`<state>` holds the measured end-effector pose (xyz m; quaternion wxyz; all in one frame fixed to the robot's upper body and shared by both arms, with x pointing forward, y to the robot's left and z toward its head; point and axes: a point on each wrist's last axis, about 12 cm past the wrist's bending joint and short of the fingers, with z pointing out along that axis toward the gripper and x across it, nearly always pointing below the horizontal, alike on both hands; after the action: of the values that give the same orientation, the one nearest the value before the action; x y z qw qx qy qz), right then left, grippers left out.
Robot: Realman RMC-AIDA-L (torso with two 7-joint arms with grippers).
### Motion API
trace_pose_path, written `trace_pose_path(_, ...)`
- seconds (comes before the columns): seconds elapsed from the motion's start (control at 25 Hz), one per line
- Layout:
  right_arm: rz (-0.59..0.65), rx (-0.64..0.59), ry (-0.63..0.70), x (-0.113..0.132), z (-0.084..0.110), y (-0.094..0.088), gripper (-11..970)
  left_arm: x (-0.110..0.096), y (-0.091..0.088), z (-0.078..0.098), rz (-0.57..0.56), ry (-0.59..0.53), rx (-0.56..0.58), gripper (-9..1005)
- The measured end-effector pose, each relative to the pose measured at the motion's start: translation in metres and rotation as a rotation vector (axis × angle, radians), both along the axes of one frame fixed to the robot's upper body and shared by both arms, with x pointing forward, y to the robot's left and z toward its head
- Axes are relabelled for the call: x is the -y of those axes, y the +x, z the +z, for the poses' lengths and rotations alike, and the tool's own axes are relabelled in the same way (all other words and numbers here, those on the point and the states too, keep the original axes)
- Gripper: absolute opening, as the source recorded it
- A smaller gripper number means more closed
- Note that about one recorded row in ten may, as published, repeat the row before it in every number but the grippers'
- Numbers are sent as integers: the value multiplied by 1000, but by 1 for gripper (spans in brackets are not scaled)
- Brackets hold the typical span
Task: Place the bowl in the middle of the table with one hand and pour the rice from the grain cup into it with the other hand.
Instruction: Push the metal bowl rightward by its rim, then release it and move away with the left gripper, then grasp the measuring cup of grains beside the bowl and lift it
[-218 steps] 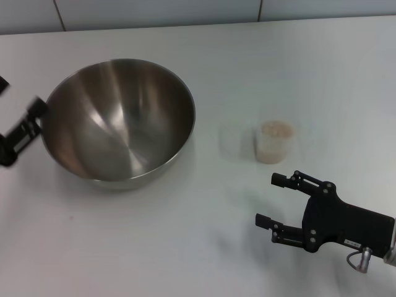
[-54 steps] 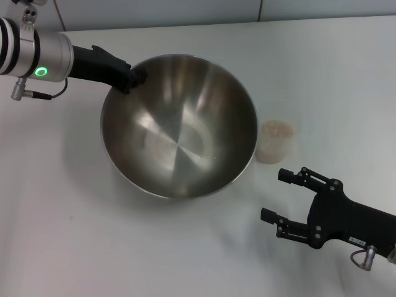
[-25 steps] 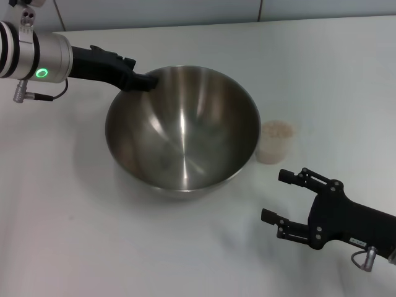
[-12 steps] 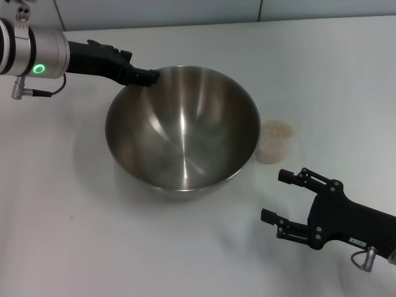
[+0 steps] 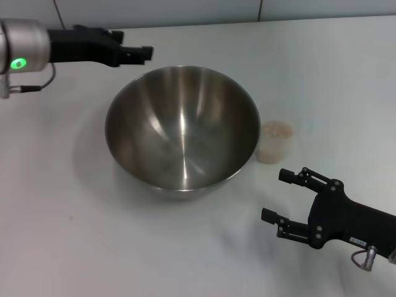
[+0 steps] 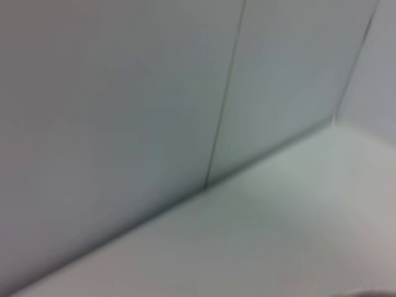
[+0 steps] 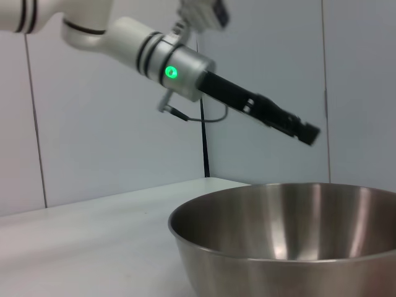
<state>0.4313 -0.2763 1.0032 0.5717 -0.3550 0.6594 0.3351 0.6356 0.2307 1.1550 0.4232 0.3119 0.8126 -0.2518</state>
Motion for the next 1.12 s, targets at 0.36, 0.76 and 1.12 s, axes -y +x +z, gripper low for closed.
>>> trace_pose_path(0.36,1,4,-3,-1,1,3,814,-79,-72,-20,128,-509,165,798)
trace_pose_path(0.76,2,16,0,-3,3,9,814,-109,-187,-96,200,-684,332,798)
trace_pose_path(1.12,6,21,4,-5,4,11,813,-100,-209,-108,156,-645,359,798)
